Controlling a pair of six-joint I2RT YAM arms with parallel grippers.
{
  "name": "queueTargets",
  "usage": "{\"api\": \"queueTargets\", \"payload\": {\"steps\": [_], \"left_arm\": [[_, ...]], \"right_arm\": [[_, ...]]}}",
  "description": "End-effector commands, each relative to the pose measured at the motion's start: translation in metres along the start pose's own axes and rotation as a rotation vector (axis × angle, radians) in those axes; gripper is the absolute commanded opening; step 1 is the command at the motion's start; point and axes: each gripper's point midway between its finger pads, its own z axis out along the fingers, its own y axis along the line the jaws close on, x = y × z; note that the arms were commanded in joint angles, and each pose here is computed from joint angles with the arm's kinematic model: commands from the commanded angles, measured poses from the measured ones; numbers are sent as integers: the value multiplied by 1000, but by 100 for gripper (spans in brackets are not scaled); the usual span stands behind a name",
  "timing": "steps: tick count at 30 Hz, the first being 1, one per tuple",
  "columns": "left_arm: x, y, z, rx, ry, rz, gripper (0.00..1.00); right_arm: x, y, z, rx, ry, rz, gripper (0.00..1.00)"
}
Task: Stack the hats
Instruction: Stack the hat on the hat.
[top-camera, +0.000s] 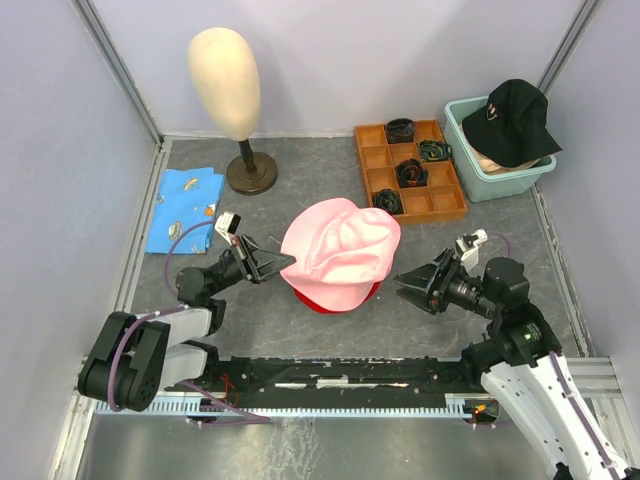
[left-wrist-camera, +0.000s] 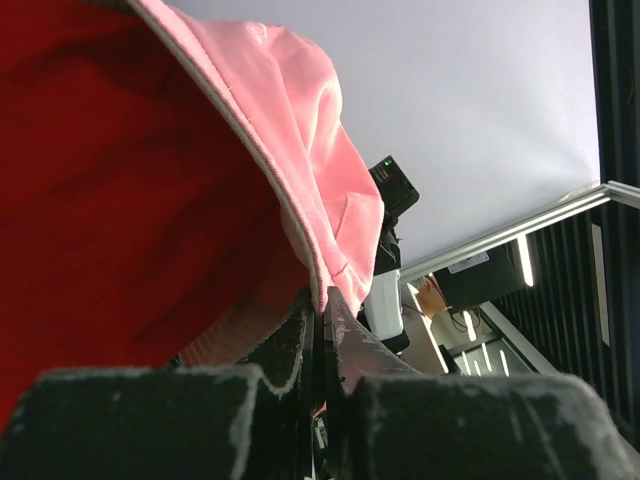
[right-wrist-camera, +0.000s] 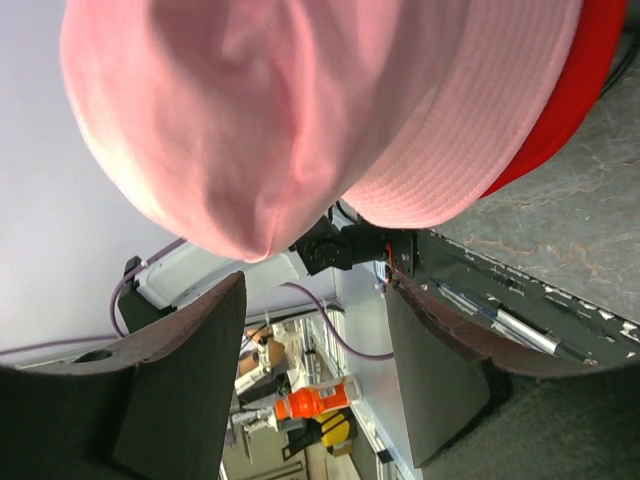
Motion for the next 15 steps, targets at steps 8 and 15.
{"api": "queueTargets", "payload": {"steps": [8,15], "left_arm": [[-24,25,-18,-44,-159,5,3],[-50,56,-21,-118,-238,-66,3]], "right_arm": [[-30,18,17,-18,-76,-56,66],[-42,24,21,-17,-87,-62,66]]}}
